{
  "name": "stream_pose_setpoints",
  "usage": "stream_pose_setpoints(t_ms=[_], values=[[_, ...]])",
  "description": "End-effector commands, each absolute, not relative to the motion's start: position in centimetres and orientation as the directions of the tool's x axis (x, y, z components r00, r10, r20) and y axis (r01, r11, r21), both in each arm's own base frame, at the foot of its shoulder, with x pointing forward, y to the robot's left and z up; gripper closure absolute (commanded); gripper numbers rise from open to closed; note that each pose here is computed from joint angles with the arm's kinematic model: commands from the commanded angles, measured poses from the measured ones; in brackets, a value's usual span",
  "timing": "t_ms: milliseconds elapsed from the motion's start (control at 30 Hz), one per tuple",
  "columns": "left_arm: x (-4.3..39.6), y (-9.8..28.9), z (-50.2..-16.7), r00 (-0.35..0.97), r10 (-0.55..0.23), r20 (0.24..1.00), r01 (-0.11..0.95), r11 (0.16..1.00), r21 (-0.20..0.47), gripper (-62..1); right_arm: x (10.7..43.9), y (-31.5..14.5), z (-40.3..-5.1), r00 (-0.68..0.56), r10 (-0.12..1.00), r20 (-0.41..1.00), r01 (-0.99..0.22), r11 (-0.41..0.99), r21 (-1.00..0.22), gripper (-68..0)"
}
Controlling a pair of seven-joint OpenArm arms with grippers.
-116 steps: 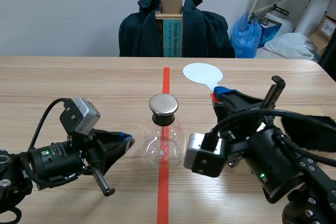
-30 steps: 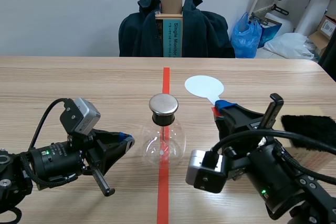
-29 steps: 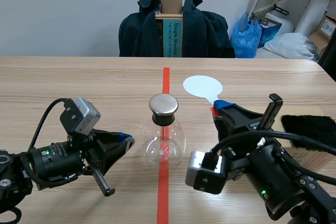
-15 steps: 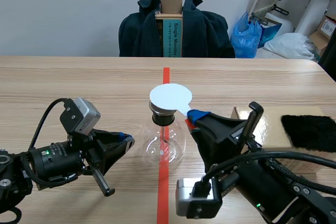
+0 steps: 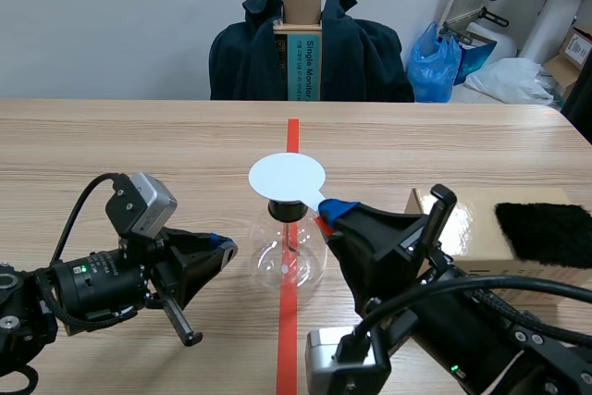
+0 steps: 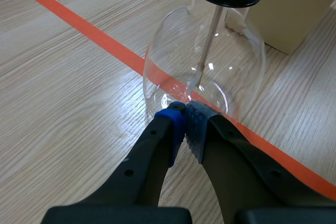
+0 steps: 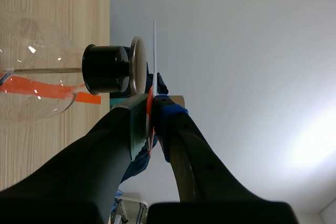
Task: Do the electroscope experiment.
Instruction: 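Move the plate toward and away from the electroscope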
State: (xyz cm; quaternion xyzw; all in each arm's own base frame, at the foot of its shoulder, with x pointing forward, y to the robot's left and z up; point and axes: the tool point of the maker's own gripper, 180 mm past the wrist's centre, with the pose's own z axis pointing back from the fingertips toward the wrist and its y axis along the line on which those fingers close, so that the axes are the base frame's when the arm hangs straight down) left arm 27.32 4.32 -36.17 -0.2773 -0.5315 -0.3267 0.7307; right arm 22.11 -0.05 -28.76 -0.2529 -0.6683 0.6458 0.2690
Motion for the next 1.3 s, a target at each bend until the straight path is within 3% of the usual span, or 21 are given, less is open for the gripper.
stream_pose_setpoints(t_ms=[0,767,933,1267], values=[[27.6,4.0,-35.2,0.199,-0.156,0.967,0.775,0.63,-0.058,-1.7,22.6,-0.3,-28.1,-0.721,0.692,0.015,0.021,0.043,-0.999,-0.7],[27.6,3.9,-35.2,0.2,-0.156,0.967,0.775,0.629,-0.058,-1.7,27.0,-6.9,-28.3,-0.356,0.934,0.033,0.02,0.043,-0.999,-0.7],[27.6,3.9,-35.2,0.2,-0.156,0.967,0.775,0.629,-0.058,-1.7,26.9,-6.8,-28.3,-0.36,0.932,0.033,0.02,0.043,-0.999,-0.7],[27.5,3.9,-35.3,0.202,-0.155,0.967,0.775,0.63,-0.06,-1.7,25.5,-4.0,-28.2,-0.517,0.855,0.026,0.02,0.043,-0.999,-0.7]])
